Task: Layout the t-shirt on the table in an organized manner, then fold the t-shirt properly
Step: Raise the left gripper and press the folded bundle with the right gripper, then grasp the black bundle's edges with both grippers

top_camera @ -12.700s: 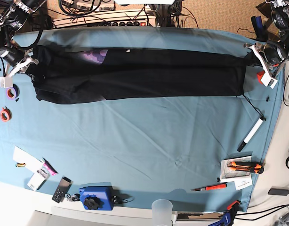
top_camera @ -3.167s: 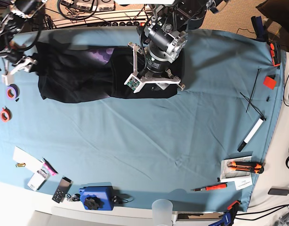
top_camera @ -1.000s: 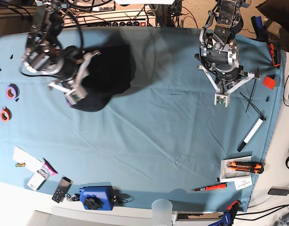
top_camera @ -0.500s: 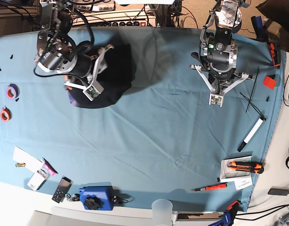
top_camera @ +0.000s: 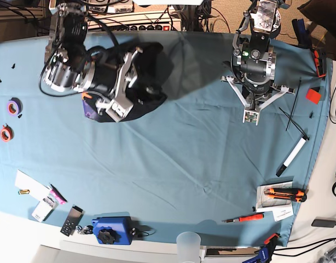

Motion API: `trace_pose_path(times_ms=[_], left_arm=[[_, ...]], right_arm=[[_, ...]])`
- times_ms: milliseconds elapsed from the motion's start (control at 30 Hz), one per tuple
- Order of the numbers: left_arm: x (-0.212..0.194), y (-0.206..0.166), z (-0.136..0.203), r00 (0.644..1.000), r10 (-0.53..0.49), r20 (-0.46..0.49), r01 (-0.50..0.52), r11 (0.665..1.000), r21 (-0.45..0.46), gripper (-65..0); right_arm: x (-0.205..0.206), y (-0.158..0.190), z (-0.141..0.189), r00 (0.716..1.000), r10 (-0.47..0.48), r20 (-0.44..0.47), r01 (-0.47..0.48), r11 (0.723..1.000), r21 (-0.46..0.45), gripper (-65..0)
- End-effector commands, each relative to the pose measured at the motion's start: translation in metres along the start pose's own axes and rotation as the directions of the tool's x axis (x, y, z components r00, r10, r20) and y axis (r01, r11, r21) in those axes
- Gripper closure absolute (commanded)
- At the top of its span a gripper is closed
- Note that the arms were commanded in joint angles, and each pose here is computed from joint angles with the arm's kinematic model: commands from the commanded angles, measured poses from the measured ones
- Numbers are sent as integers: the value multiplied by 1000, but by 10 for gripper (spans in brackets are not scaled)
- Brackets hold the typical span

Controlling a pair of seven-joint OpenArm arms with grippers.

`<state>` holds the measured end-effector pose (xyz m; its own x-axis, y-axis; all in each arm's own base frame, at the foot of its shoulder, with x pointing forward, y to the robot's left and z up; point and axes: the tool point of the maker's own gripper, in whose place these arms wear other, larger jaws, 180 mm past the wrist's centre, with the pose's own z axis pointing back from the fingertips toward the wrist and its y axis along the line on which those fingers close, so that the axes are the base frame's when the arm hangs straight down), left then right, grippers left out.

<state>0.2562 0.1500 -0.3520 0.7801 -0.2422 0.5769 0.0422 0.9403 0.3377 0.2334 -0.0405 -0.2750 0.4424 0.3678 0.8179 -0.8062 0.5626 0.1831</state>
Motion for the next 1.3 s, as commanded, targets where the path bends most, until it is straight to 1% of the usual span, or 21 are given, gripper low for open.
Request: trace_pose_path(times_ms=[0,200,300,333,367,433,467,533,600,667,700,767,800,833,867,900,933,1033,1100,1200,1267], left_arm=[[11,5,3,999,6,42,-7,1000,14,0],[11,5,3,999,7,41,-7,1000,13,0],[10,4,3,999,7,40,-8,1000,8,0],[10,1,3,999,6,39,-6,1000,-8,0],[10,-5,3,999,-1,37,2,999,-38,0],[10,-24,5,999,-14,35,19,989,-145,0],[10,-35,8,999,-15,40,23,978,-210,0],[16,-60,18,998,3,62,19,937,-348,0],[28,-81,32,993,46,110,11,883,-469,0],[43,-97,48,981,77,178,35,832,-553,0],[52,-103,57,972,100,213,45,810,-584,0],[69,-117,77,950,162,269,58,752,-657,0],[75,-125,87,939,195,282,63,710,-702,0],[80,-135,98,931,218,292,80,660,-747,0],[82,-144,109,926,232,299,99,613,-784,0],[83,-152,116,922,238,305,117,580,-806,0],[83,-159,121,921,234,311,134,559,-818,0],[74,-182,132,930,189,316,181,514,-839,0],[70,-197,138,926,155,345,226,503,-834,0],[74,-210,147,895,134,425,303,518,-800,0],[80,-214,147,886,115,450,322,546,-773,0]], right_arm=[[19,0,3,997,29,67,-30,1000,4,-215],[20,-6,4,998,43,53,-42,999,-20,-215],[16,-20,10,999,42,33,-39,996,-84,-204],[15,-28,15,999,36,35,-32,993,-115,-167],[15,-36,21,999,28,40,-22,988,-150,-112],[13,-56,38,998,2,55,10,973,-232,0],[12,-66,48,998,-12,65,30,962,-272,0],[6,-84,68,996,-43,75,67,935,-348,0],[-6,-94,84,995,-82,64,101,911,-401,0],[-21,-96,93,991,-124,41,129,895,-427,0],[-27,-94,95,989,-141,37,143,893,-427,0],[-37,-83,92,985,-170,33,169,904,-392,0],[-42,-76,89,983,-180,27,178,913,-367,0],[-47,-70,86,981,-191,18,185,919,-348,0],[-54,-65,84,978,-208,4,197,921,-336,0],[-61,-63,81,973,-229,-9,214,920,-327,0],[-68,-63,79,967,-254,-16,236,918,-319,0],[-94,-68,74,937,-348,-35,322,897,-303,0],[-113,-70,69,909,-415,-48,385,876,-292,0],[-136,-71,64,868,-492,-65,458,844,-279,0],[-145,-70,62,850,-521,-72,486,830,-275,0]])
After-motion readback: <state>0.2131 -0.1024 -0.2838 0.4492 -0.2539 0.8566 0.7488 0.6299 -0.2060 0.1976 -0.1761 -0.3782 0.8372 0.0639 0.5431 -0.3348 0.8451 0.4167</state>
